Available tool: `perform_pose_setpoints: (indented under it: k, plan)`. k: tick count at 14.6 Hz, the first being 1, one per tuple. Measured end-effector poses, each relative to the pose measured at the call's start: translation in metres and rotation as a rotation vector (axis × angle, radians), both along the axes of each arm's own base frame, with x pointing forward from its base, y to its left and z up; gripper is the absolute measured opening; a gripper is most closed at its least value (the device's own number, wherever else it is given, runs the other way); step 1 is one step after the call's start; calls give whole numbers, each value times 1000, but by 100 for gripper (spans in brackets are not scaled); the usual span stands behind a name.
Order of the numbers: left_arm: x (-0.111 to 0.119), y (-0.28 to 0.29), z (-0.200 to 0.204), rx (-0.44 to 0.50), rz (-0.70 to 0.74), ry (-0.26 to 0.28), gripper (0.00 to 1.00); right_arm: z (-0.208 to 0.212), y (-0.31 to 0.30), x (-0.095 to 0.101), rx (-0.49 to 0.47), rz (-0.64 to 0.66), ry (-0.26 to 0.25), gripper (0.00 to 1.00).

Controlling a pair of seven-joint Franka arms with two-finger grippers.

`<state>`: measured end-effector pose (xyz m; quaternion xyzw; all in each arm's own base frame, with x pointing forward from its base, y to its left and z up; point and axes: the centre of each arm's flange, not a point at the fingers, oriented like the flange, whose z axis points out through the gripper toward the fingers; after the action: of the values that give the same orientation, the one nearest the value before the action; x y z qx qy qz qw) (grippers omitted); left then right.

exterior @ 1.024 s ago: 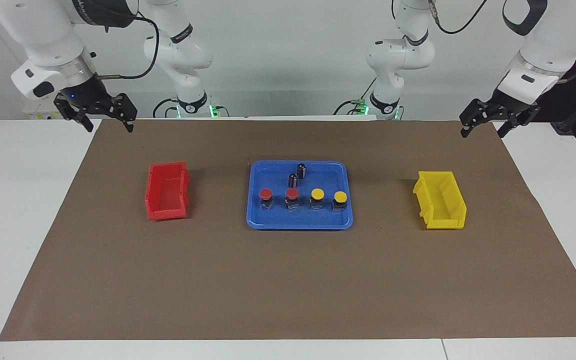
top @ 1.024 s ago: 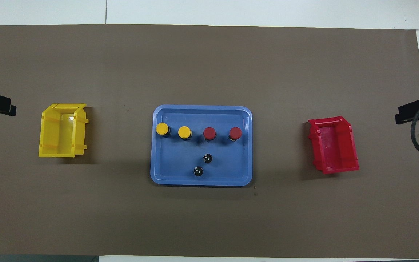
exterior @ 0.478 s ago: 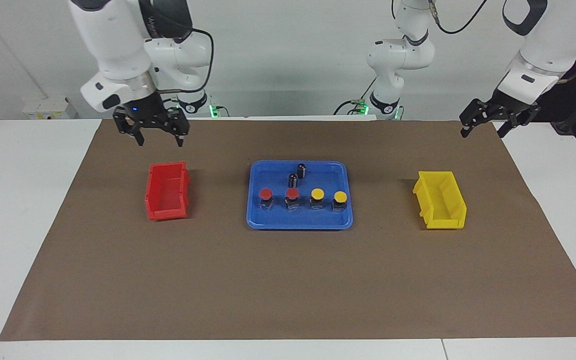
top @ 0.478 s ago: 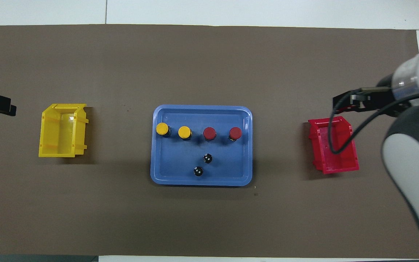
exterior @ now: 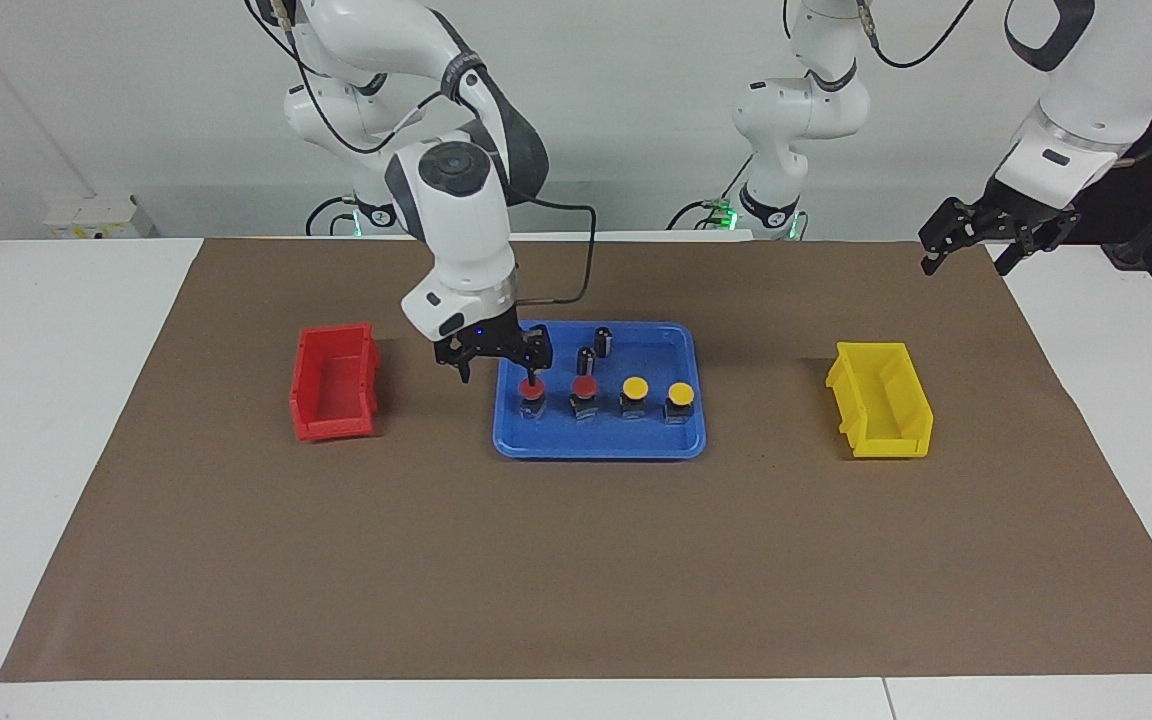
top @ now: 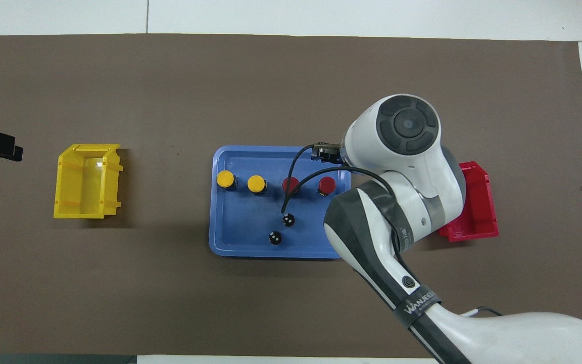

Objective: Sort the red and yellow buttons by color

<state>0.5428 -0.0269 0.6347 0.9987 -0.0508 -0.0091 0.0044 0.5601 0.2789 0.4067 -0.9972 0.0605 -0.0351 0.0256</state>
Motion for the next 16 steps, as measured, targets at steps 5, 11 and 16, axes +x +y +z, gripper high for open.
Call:
perform_pose_setpoints:
  k: [5, 11, 16]
  plan:
    - [0, 0, 0, 0, -1, -3, 100, -30, 9, -17, -8, 24, 17, 91]
    - [3, 2, 3, -2, 3, -31, 100, -46, 15, -27, 8, 41, -10, 77]
    - [3, 2, -2, -1, 4, -22, 100, -54, 23, -35, 10, 60, -13, 66]
